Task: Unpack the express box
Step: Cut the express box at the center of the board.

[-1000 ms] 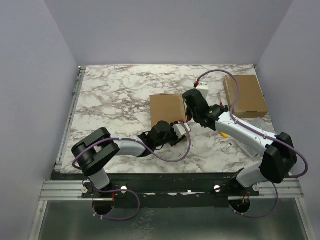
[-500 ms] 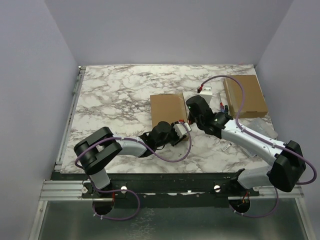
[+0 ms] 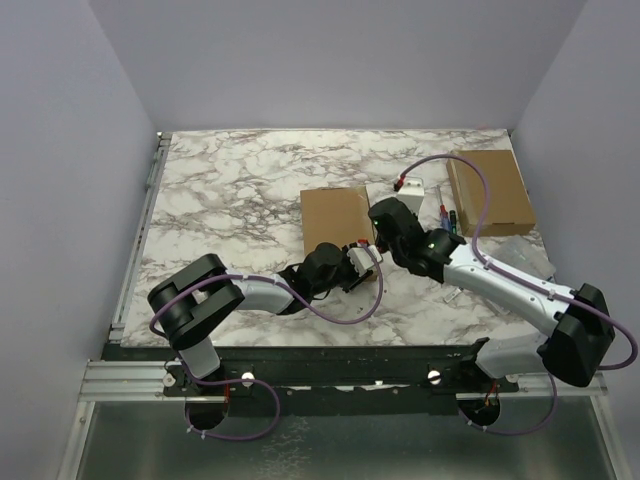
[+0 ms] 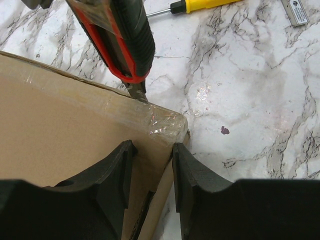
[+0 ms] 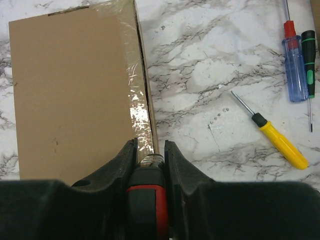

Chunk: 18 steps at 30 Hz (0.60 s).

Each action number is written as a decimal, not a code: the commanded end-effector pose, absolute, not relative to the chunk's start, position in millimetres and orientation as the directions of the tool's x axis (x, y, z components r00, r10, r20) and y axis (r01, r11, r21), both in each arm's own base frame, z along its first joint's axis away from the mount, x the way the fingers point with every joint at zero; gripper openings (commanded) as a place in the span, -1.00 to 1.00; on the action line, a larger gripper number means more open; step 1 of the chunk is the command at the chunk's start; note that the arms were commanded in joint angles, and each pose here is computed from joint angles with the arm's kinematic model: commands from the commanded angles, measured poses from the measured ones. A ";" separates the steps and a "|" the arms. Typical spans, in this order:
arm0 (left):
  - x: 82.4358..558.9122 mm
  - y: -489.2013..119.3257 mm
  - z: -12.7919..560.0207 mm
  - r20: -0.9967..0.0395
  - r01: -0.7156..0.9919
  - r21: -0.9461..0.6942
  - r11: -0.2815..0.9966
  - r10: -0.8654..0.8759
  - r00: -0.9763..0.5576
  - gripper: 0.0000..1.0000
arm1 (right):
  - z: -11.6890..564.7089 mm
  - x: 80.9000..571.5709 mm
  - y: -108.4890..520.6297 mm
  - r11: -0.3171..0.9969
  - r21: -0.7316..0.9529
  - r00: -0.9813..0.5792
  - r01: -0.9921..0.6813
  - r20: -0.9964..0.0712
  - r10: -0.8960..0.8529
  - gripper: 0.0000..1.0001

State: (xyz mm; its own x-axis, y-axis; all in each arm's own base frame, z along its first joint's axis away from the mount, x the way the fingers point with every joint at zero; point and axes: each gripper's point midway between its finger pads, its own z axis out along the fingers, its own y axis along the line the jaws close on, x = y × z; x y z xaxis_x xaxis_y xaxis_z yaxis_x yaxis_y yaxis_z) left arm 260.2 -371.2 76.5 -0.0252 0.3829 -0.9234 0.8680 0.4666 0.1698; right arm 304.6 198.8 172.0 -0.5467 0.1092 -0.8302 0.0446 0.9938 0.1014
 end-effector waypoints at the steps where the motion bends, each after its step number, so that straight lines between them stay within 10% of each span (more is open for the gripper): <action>1: 264.1 -337.0 22.6 -0.840 0.827 0.167 0.536 0.516 -0.165 -0.22 | 152.7 259.9 206.7 0.994 0.105 -0.677 -0.022 -0.733 0.062 -0.99; 18: 263.2 -336.9 18.2 -0.835 0.830 0.165 0.533 0.523 -0.170 -0.25 | 141.5 248.1 200.8 0.994 0.106 -0.706 0.010 -0.704 0.083 -0.99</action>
